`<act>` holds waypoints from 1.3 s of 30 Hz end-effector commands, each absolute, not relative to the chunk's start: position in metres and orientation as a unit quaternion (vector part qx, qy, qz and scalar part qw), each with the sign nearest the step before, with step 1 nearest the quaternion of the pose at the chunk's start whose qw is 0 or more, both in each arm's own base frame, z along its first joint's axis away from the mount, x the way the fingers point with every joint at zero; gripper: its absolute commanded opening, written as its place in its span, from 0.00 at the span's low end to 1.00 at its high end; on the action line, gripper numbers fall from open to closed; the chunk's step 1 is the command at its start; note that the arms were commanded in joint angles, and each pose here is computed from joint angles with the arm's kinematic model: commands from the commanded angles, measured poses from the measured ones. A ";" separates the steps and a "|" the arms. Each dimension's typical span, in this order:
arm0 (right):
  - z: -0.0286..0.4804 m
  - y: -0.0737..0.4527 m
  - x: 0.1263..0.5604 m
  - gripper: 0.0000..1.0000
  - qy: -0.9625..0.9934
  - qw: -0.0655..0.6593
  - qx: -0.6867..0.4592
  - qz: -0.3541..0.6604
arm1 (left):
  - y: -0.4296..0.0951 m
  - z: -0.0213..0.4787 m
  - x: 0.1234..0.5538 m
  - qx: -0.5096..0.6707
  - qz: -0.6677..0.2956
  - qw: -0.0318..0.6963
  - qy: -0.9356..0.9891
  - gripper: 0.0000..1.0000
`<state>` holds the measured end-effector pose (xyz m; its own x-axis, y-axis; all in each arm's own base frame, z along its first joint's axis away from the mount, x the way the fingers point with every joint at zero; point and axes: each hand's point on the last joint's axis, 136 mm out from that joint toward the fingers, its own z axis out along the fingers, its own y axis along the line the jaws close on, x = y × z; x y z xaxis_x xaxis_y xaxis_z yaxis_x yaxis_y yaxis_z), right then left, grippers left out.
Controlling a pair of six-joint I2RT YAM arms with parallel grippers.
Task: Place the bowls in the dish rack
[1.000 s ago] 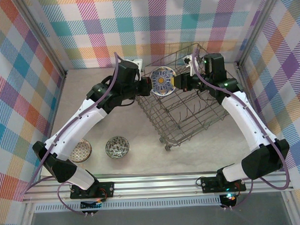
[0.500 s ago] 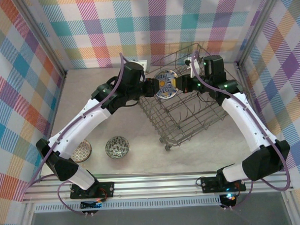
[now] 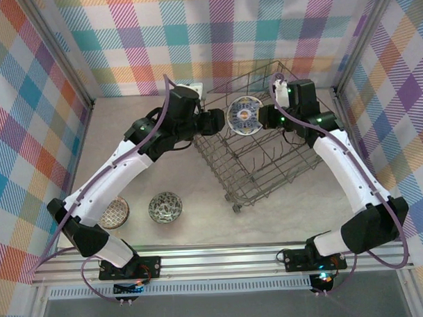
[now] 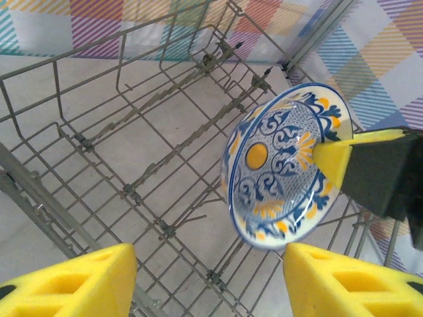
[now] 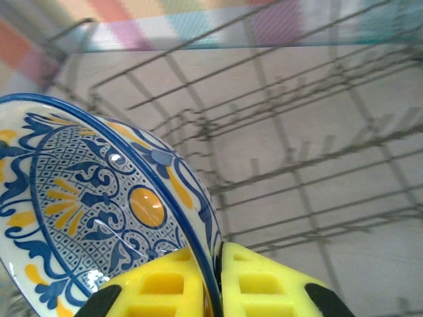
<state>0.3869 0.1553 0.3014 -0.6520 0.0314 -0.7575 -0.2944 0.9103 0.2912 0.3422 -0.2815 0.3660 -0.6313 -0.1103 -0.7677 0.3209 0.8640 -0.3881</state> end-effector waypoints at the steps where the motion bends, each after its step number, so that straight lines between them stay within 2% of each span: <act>1: 0.321 0.107 0.409 0.12 0.881 0.467 -0.039 0.063 | -0.253 0.373 0.349 0.045 -0.260 0.424 0.867 0.61; 5: 0.326 0.065 0.420 0.11 0.875 0.478 -0.020 -0.068 | -0.239 0.358 0.363 0.035 -0.282 0.399 0.872 0.61; 8: 0.330 0.042 0.426 0.06 0.865 0.482 -0.005 -0.143 | -0.227 0.348 0.377 0.021 -0.301 0.378 0.875 0.61; 15: 0.334 0.005 0.428 0.05 0.844 0.460 0.022 -0.273 | -0.203 0.338 0.402 -0.006 -0.345 0.364 0.865 0.62; 20: 0.324 -0.011 0.428 0.05 0.825 0.437 0.001 -0.358 | -0.196 0.329 0.411 -0.005 -0.355 0.352 0.866 0.62; 39: 0.280 -0.007 0.448 0.01 0.787 0.409 -0.073 -0.457 | -0.185 0.316 0.421 -0.001 -0.340 0.352 0.872 0.62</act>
